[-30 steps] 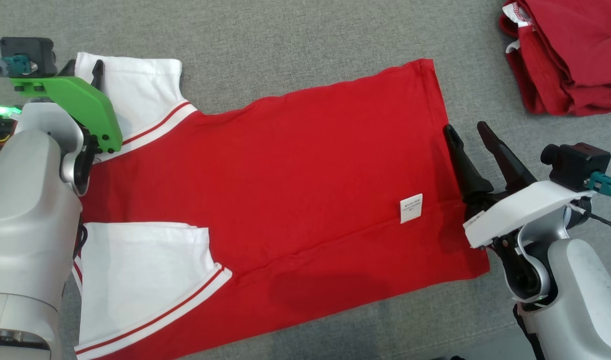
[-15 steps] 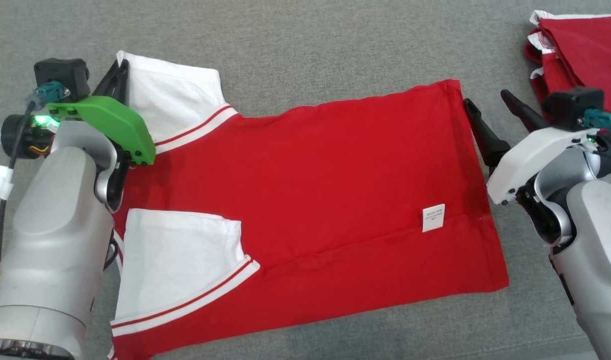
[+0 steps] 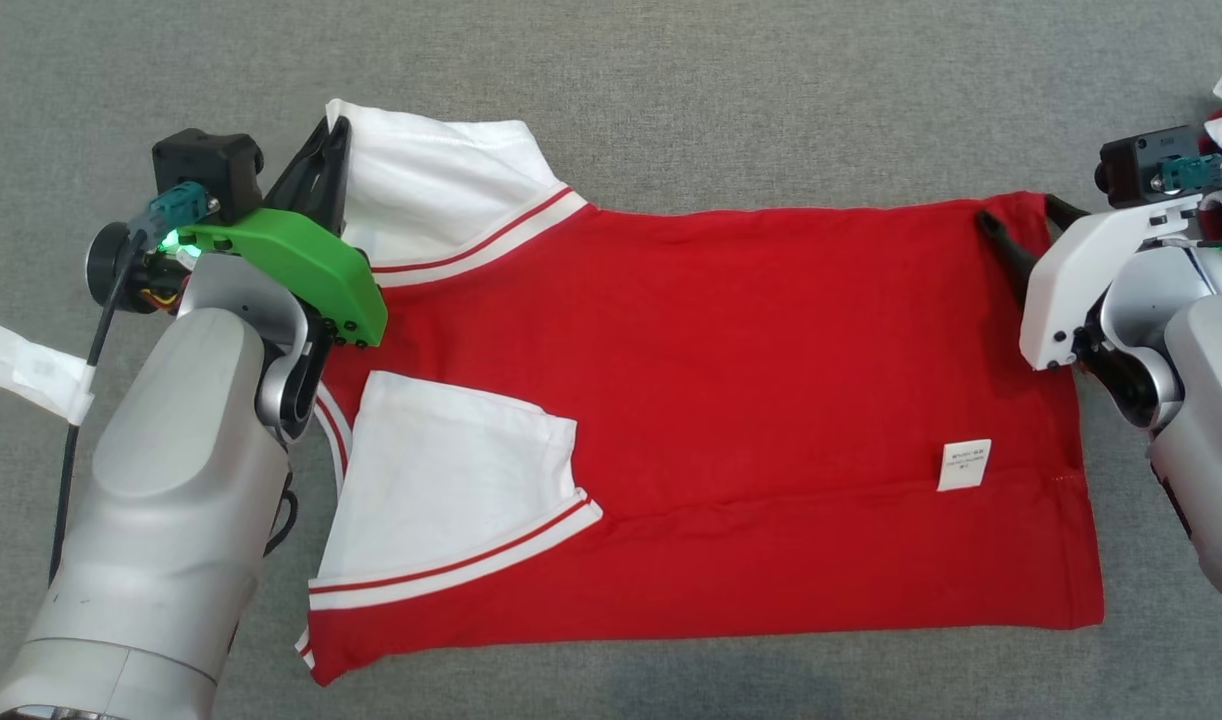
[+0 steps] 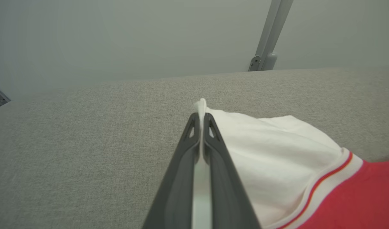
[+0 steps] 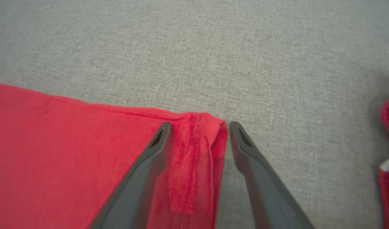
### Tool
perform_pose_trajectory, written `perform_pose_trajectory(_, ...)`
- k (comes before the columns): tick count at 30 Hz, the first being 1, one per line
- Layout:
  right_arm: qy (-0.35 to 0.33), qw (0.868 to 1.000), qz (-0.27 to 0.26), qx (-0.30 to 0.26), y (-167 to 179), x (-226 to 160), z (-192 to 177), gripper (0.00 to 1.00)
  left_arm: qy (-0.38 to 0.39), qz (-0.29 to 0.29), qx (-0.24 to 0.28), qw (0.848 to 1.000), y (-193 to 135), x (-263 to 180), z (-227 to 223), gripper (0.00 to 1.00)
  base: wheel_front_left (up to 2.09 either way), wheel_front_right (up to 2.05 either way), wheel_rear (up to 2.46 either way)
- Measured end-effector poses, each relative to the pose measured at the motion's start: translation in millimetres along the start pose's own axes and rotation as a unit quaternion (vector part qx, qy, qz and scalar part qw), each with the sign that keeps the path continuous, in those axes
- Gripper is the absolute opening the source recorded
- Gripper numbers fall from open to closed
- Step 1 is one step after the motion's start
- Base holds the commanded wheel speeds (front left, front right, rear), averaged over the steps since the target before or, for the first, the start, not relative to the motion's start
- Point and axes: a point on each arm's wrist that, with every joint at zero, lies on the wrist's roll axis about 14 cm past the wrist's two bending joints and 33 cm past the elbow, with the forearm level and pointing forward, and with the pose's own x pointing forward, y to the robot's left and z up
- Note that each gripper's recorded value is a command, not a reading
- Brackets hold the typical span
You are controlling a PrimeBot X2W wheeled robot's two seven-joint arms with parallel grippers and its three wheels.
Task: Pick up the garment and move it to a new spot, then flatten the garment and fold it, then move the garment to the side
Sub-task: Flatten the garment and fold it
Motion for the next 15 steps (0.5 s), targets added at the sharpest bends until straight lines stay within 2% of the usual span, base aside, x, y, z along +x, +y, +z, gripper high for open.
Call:
perform_pose_trajectory(1,0.003,1.0,0.0,-0.002,-1,1,0,0.49,0.001,0.002,-0.001,1.0,1,-2,0,0.0,0.0,0.0,0.0)
perform_pose_trajectory(3,0.005,1.0,0.002,-0.006,0,3,2,0.4,0.0,0.005,0.0,1.0,4,-4,0,0.0,0.0,0.0,0.0)
perform_pose_trajectory(5,0.008,1.0,0.004,-0.007,0,4,1,0.27,-0.003,0.005,-0.002,1.0,4,-5,2,0.0,0.0,0.0,0.0)
perform_pose_trajectory(6,0.009,1.0,0.003,-0.007,-1,4,1,0.16,-0.004,0.005,-0.003,1.0,3,-5,3,0.0,0.0,0.0,0.0)
perform_pose_trajectory(7,0.009,1.0,0.003,-0.008,-2,4,1,0.0,-0.005,0.005,-0.003,1.0,3,-5,3,0.0,0.0,0.0,0.0)
perform_pose_trajectory(15,-0.055,0.998,0.009,-0.003,0,-5,23,0.0,-0.048,0.004,-0.031,0.998,3,-17,14,0.0,0.0,0.0,0.0)
